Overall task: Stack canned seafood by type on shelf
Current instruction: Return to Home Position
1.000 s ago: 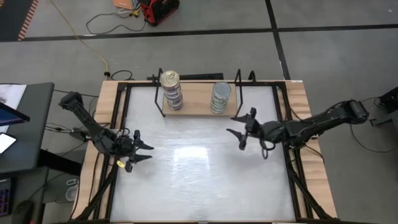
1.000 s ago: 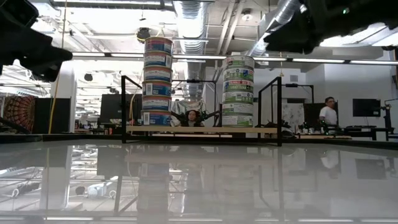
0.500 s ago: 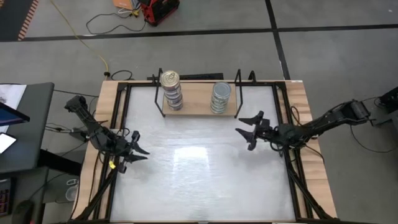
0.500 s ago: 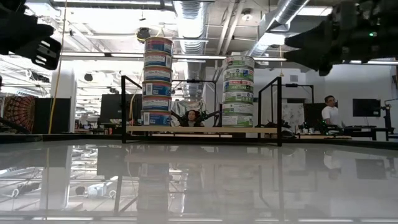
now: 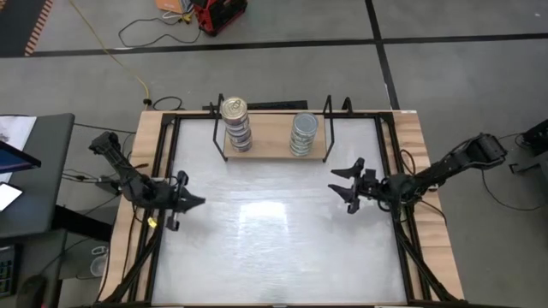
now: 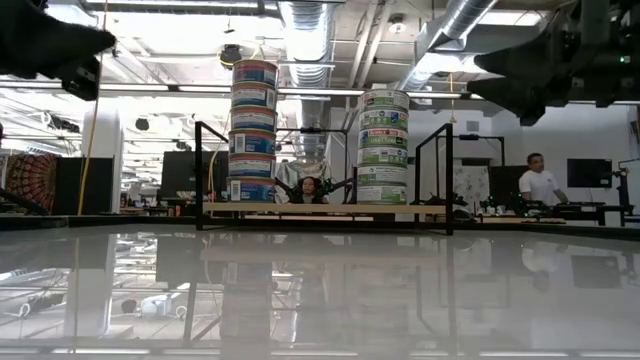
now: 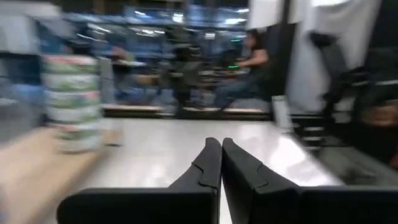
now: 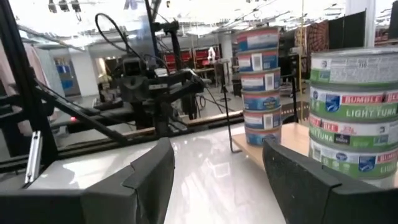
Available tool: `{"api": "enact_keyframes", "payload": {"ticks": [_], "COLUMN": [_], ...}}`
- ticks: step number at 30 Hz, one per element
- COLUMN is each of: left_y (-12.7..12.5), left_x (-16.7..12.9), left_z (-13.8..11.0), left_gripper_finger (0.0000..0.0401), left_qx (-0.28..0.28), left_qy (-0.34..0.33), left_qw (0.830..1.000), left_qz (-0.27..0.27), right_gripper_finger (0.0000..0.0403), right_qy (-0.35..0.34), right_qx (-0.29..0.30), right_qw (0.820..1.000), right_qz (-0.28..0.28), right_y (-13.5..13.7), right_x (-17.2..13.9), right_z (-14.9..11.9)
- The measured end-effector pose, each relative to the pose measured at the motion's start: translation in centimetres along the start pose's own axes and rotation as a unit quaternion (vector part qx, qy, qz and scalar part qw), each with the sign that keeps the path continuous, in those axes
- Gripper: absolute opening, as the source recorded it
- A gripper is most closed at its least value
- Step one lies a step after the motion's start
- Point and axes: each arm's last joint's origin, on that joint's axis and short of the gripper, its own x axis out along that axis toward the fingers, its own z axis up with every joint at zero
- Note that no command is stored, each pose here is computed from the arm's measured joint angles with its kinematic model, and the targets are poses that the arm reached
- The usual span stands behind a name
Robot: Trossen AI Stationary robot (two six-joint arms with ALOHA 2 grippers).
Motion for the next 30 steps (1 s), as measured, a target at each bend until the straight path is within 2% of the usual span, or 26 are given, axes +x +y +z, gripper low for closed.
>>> {"api": "enact_keyframes", "payload": {"ticks": [2, 5, 8, 11, 16, 20, 26, 30], "left_y": [0.2, 0.5, 0.8, 1.2, 2.4, 3.5, 5.5, 6.5], "left_x": [0.0, 0.0, 0.2, 0.5, 1.2, 1.7, 1.9, 1.9], "left_z": [-0.3, -1.2, -1.1, -1.1, -1.0, -0.9, -0.8, -1.2], "left_gripper_finger": [0.0006, 0.0006, 0.0007, 0.0007, 0.0007, 0.0007, 0.0007, 0.0007], "left_qx": [0.025, 0.057, 0.051, 0.047, 0.041, 0.040, 0.033, 0.017], "left_qy": [0.011, 0.048, 0.043, 0.042, 0.039, 0.032, 0.033, 0.055], "left_qw": [0.999, 0.995, 0.994, 0.995, 0.994, 0.995, 0.992, 0.992], "left_qz": [0.041, 0.070, 0.086, 0.082, 0.091, 0.084, 0.115, 0.113], "right_gripper_finger": [0.0269, 0.0269, 0.0269, 0.0269, 0.0269, 0.0269, 0.0269, 0.0269], "right_qy": [-0.004, -0.016, -0.023, -0.016, -0.031, -0.025, -0.030, -0.020], "right_qx": [-0.004, -0.010, -0.015, -0.027, -0.003, -0.002, -0.008, -0.009], "right_qw": [1.000, 0.999, 0.999, 1.000, 0.999, 1.000, 0.999, 0.999], "right_qz": [0.001, 0.035, 0.037, 0.001, 0.014, -0.006, -0.033, -0.046], "right_y": [-0.1, -0.4, -1.5, -3.3, -5.9, -7.4, -9.4, -10.6], "right_x": [0.0, 0.4, 0.9, 1.6, 2.2, 2.3, 2.1, 1.8], "right_z": [0.1, 0.3, 0.5, 0.3, 0.8, 0.7, 1.1, 1.1]}}
